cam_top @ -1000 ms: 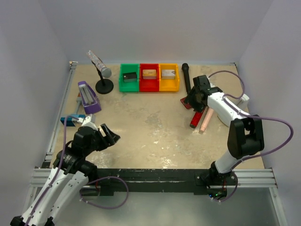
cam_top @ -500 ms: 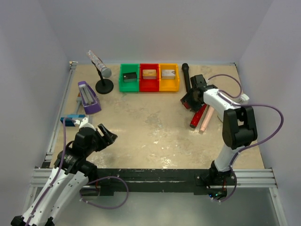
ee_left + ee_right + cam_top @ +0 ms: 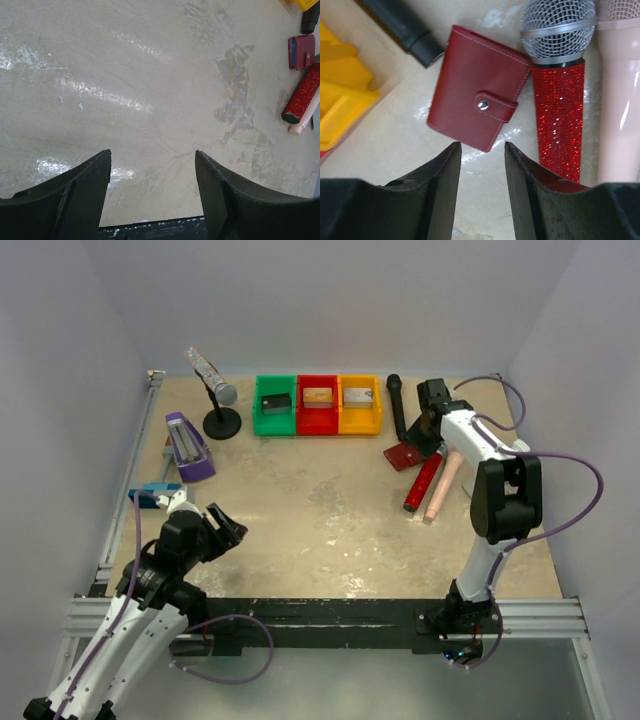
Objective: Take the credit cards out of the card holder
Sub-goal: Move the card holder to the center of the board.
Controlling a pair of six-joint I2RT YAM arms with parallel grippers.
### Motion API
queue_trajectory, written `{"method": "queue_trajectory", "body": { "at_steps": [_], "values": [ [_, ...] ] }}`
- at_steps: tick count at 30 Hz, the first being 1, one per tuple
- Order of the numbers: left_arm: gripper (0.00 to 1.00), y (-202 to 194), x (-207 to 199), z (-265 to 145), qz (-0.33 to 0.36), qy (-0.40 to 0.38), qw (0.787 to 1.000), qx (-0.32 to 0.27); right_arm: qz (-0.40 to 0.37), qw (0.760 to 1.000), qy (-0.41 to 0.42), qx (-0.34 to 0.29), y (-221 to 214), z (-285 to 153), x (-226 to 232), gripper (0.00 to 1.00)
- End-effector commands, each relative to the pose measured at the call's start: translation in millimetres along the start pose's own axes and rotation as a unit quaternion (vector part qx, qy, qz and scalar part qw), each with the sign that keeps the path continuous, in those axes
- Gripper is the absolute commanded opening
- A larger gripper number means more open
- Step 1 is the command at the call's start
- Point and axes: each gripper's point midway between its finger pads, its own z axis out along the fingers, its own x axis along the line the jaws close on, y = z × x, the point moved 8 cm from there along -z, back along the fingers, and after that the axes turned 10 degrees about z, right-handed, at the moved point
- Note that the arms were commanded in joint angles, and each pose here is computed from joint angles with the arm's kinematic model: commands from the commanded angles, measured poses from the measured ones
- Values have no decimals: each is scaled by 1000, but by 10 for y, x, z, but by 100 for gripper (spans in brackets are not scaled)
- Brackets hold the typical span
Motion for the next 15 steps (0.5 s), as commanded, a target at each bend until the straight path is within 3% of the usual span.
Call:
{"method": "queue_trajectory", "body": {
  "at_steps": [1, 7, 15],
  "values": [
    [72, 18, -16, 38, -5, -2, 1000, -8, -8, 1000, -19, 4, 38, -22, -22, 44],
    [72, 50, -61, 73, 5, -9, 1000, -7, -16, 1000, -3, -23, 87, -87, -39, 53],
    [69, 199, -376, 232, 38, -72, 997, 4, -91, 992, 46, -76, 253, -480, -62, 70]
  ]
}}
